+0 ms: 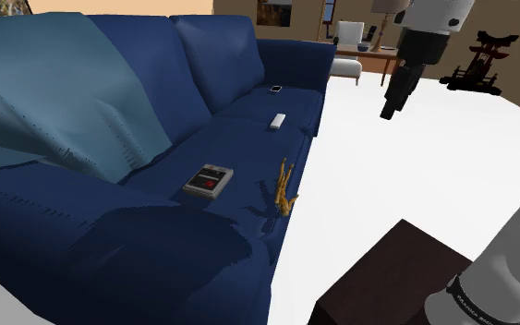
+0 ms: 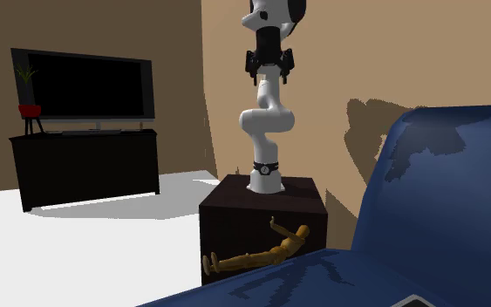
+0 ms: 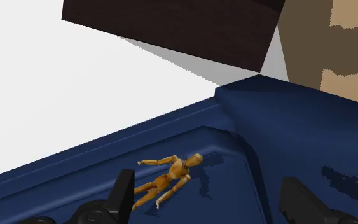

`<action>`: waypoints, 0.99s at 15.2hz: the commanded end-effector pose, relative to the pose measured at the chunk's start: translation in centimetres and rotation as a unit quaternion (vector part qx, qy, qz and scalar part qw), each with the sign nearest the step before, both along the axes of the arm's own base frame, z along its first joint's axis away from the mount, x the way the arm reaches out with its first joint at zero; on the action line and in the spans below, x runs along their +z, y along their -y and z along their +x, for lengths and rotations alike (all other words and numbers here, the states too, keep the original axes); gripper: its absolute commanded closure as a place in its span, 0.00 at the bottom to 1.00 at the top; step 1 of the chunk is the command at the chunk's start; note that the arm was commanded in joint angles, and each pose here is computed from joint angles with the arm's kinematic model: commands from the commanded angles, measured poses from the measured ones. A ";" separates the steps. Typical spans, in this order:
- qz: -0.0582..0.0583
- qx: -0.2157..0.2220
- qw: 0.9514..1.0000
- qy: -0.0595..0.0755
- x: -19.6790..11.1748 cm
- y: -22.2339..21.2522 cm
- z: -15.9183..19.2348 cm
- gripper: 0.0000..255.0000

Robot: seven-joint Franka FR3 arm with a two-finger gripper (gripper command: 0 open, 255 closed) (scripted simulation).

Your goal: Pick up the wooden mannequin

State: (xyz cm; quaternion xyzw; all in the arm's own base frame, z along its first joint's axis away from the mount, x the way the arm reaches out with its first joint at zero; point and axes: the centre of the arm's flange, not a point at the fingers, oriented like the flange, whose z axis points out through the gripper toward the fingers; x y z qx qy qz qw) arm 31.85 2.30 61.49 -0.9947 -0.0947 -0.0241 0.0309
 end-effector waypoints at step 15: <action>-0.024 -0.172 0.983 -0.064 -12.5 -5.3 14.5 0.00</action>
